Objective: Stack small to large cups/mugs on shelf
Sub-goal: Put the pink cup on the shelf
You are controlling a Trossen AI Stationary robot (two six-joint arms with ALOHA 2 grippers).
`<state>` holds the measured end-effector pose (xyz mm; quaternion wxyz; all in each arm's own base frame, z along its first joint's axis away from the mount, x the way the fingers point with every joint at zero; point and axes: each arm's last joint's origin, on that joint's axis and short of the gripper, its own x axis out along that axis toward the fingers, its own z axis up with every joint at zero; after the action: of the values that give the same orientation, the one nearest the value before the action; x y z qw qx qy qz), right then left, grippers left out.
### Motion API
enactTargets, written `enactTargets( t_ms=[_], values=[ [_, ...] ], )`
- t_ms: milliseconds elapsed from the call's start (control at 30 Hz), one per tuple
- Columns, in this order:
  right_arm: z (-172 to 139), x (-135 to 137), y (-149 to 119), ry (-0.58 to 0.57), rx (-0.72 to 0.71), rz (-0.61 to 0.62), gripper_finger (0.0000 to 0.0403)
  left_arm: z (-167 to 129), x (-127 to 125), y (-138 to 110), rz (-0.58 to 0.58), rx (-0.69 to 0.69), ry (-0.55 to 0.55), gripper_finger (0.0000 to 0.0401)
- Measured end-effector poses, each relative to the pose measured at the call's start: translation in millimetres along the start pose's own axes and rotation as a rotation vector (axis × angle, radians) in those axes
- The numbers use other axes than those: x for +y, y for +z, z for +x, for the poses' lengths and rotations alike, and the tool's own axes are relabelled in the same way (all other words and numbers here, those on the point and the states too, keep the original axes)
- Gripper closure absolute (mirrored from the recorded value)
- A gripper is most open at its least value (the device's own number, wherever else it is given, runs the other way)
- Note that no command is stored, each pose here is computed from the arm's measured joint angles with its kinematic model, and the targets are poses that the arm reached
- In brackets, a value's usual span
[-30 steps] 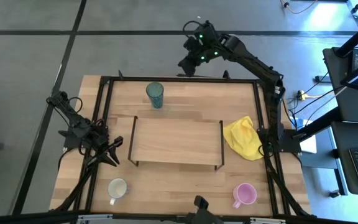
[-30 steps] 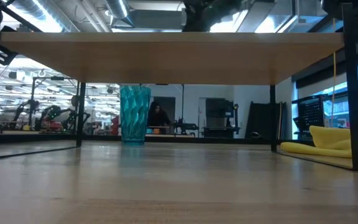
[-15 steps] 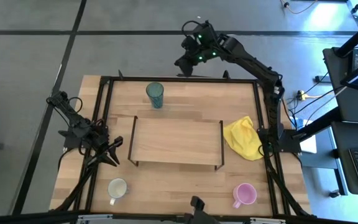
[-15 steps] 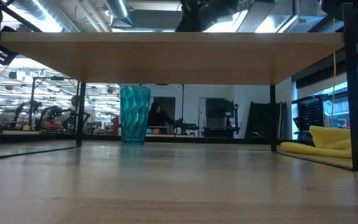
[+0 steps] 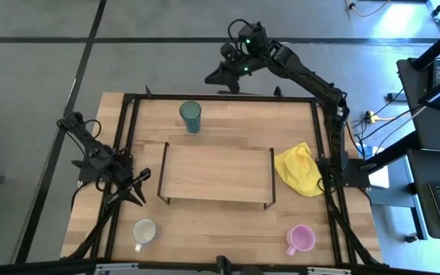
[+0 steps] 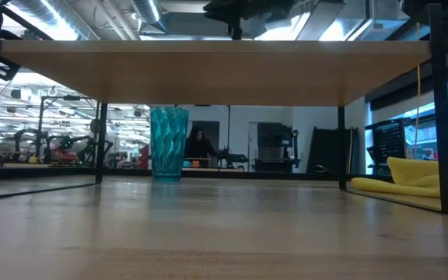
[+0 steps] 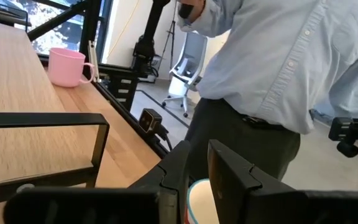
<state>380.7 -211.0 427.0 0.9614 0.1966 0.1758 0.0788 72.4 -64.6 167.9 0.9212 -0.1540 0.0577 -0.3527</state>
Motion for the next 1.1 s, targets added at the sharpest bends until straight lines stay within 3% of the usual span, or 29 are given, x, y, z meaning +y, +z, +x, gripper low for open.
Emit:
enactTargets(
  t_ms=[267,367,500,667,733,900,1100],
  values=[
    [-8.7,11.3,-10.3,0.101,0.11,0.014,0.0341,0.0,0.4,0.1,0.001,-0.004,0.012,0.0348],
    [-36.5,41.0,-9.6,-0.04,0.156,-0.085,0.0341,0.0,0.6,0.2,0.001,-0.006,0.019,0.0348],
    [-79.5,86.2,-20.0,-0.398,0.308,-0.165,0.0341,0.0,1.3,0.5,0.002,-0.016,0.043,0.0348],
    [-107.1,125.1,-43.8,-0.626,0.48,0.005,0.0341,-0.1,2.3,1.7,0.047,-0.037,0.085,0.0348],
    [-109.5,134.9,-50.6,-0.696,0.483,0.053,0.034,-0.3,3.0,3.0,0.06,-0.057,0.119,0.0348],
    [-125.1,166.7,-91.4,-0.689,0.49,0.246,0.034,-0.9,3.0,9.4,0.139,-0.131,0.176,0.0348],
    [-144.7,202.4,-179.2,-0.721,0.533,0.625,0.034,-2.4,-0.1,19.1,0.263,-0.225,0.173,0.0348]
  ],
)
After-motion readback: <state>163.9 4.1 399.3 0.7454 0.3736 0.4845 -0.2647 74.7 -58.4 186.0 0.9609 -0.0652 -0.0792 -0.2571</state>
